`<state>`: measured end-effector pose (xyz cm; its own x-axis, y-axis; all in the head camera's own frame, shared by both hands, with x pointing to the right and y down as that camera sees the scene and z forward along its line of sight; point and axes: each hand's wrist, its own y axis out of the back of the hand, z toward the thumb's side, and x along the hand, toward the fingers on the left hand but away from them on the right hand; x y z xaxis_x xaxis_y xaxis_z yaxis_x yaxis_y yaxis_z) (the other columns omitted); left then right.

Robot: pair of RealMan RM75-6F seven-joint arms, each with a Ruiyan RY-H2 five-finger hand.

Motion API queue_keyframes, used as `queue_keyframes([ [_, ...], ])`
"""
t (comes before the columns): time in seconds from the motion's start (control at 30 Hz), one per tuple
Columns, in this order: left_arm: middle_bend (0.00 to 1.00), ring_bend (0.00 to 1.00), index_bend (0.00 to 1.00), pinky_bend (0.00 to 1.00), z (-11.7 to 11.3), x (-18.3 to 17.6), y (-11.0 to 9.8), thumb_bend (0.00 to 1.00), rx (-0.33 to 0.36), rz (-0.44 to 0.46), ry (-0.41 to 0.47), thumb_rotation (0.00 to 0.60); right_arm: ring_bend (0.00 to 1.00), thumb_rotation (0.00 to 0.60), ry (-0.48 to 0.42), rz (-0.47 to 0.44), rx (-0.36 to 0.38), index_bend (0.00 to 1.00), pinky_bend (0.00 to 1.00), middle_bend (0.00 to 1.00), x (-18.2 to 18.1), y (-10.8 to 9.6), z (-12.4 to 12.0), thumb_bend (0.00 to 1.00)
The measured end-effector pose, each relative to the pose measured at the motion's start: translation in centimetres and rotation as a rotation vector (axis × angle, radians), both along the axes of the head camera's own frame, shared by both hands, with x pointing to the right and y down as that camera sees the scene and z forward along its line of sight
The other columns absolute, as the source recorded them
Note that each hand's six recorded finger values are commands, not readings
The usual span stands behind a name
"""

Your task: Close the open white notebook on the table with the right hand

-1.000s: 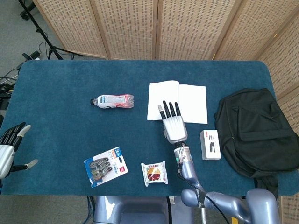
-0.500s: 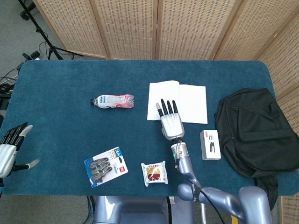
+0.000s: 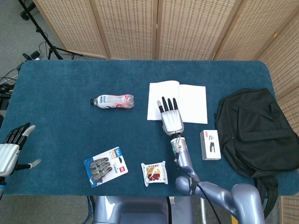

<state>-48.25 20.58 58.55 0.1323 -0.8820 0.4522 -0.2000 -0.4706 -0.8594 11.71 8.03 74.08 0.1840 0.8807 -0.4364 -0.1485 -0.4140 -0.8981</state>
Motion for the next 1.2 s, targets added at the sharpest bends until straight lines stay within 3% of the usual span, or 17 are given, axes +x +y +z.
queue_keyframes([
  [0.53, 0.00, 0.00, 0.00, 0.08, 0.8, 0.3, 0.1, 0.07, -0.024, 0.007, -0.001, 0.553, 0.00, 0.600, 0.003, 0.022, -0.020, 0.00, 0.00, 0.00, 0.5, -1.2, 1.9, 0.26],
  [1.2, 0.00, 0.00, 0.00, 0.08, 1.0, 0.8, 0.4, 0.07, -0.036, 0.030, 0.007, 0.553, 0.00, 0.600, -0.007, 0.059, -0.004, 0.00, 0.00, 0.00, 0.6, -1.8, 2.5, 0.28],
])
